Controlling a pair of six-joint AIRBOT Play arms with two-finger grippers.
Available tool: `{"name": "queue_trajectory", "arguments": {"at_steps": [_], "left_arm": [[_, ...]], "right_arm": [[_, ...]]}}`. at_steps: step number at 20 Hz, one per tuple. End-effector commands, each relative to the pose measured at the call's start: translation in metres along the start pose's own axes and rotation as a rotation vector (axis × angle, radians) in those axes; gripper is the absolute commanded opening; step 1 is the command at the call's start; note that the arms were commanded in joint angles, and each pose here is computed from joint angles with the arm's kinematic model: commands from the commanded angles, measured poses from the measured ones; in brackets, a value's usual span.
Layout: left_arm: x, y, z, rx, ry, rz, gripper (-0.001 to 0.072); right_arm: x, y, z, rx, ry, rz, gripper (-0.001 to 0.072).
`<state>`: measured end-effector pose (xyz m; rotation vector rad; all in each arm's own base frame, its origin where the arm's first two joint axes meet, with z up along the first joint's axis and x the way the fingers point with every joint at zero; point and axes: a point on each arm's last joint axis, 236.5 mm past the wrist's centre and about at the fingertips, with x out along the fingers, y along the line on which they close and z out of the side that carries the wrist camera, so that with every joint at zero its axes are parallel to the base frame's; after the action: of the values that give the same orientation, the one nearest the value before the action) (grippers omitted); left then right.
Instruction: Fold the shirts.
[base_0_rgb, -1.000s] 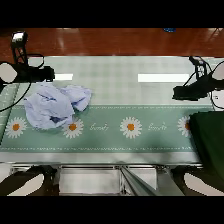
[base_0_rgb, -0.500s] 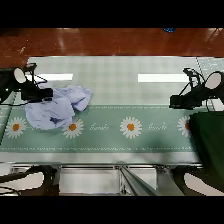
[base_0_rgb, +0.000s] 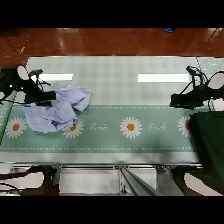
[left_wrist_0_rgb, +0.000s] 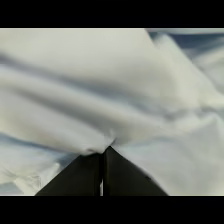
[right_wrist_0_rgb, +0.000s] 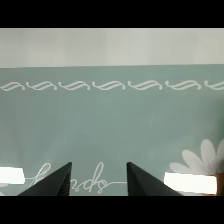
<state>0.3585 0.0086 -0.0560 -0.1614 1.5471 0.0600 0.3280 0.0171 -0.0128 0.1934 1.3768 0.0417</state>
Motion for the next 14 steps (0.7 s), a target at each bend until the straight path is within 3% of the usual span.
{"name": "queue_trajectory", "arguments": {"at_steps": [1, 4, 8, 14], "left_arm": [[-0.077, -0.049, 0.045, 0.024, -0.270, -0.196, 0.0016], [-0.194, -0.093, 0.070, 0.082, -0.596, -0.379, 0.0016], [-0.338, -0.148, 0.045, 0.254, -0.918, -0.547, 0.0016], [-0.479, -0.218, -0.007, 0.452, -1.225, -0.706, 0.0016]], "right_arm": [[-0.031, -0.005, 0.004, 0.016, -0.090, -0.034, 0.0399], [-0.072, -0.011, 0.008, -0.007, -0.219, -0.080, 0.0399], [-0.104, -0.049, -0.001, 0.023, -0.275, -0.254, 0.0399], [-0.129, -0.030, -0.013, 0.042, -0.342, -0.177, 0.0399]]}}
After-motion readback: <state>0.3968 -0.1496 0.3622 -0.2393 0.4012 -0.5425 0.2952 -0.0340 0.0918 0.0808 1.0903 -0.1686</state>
